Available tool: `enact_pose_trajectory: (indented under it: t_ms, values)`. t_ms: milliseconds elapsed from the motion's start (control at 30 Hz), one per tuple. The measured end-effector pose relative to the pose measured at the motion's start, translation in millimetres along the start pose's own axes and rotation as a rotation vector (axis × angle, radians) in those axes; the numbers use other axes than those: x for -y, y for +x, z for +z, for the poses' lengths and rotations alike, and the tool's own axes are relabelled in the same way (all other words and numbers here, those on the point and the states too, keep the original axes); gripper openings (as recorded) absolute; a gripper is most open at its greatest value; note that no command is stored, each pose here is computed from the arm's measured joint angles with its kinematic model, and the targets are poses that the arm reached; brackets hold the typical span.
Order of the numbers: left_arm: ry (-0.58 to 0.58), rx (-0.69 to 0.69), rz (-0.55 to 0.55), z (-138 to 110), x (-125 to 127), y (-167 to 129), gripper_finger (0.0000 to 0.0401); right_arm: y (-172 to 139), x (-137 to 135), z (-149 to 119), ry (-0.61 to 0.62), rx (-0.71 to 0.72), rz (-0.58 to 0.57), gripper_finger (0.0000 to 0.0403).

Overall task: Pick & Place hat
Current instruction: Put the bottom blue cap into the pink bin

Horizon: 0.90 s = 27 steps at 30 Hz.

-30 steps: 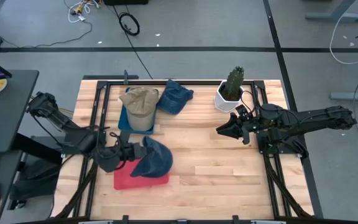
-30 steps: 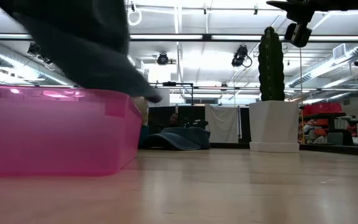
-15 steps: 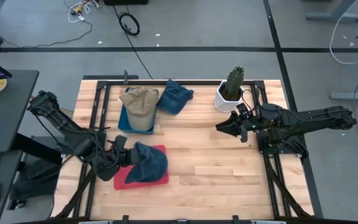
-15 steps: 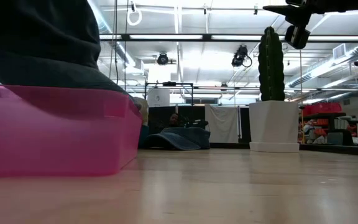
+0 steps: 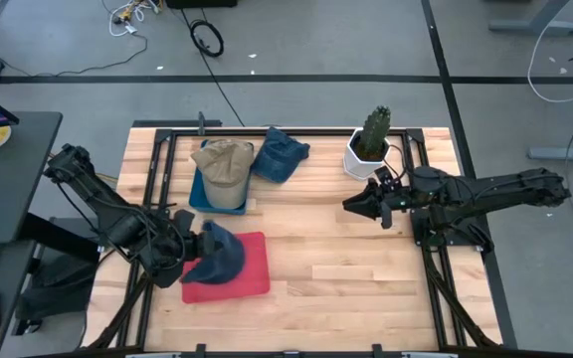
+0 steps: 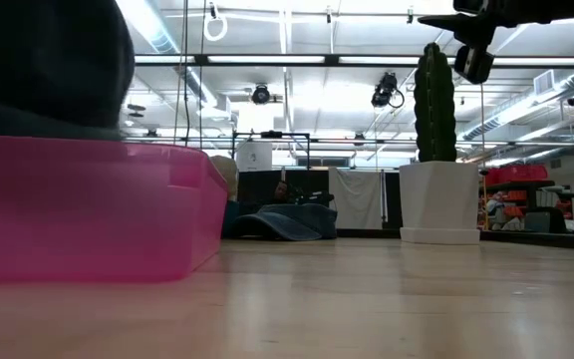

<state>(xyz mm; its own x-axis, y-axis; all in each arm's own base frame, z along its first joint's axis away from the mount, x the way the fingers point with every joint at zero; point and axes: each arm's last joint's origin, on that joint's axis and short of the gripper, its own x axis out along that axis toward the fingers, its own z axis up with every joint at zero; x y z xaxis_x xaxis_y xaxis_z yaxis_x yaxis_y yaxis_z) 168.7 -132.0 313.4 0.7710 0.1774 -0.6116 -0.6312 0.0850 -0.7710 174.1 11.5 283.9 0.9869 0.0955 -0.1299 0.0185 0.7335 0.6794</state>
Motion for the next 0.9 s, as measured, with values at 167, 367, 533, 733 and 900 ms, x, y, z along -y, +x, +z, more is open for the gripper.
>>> enact_pose_trajectory:
  t_ms: [167,367,533,733,900]
  values:
    - [-0.005,-0.025,0.011,-1,0,0,0.0038,3,1,-1,0.0,-0.01,-0.009,0.0113]
    - [-0.044,0.025,0.0,-1,1,4,0.0038,4,2,-2,0.002,-0.013,-0.012,0.0113]
    - [-0.057,0.069,0.024,-3,1,17,0.0038,4,1,-1,0.004,-0.007,-0.006,0.0113]
    - [-0.087,0.1,0.055,-12,-1,30,0.0038,4,1,-1,0.031,-0.007,-0.007,0.0113]
    - [-0.072,0.112,0.073,-16,-3,35,0.0038,4,1,-1,0.032,-0.006,-0.008,0.0113]
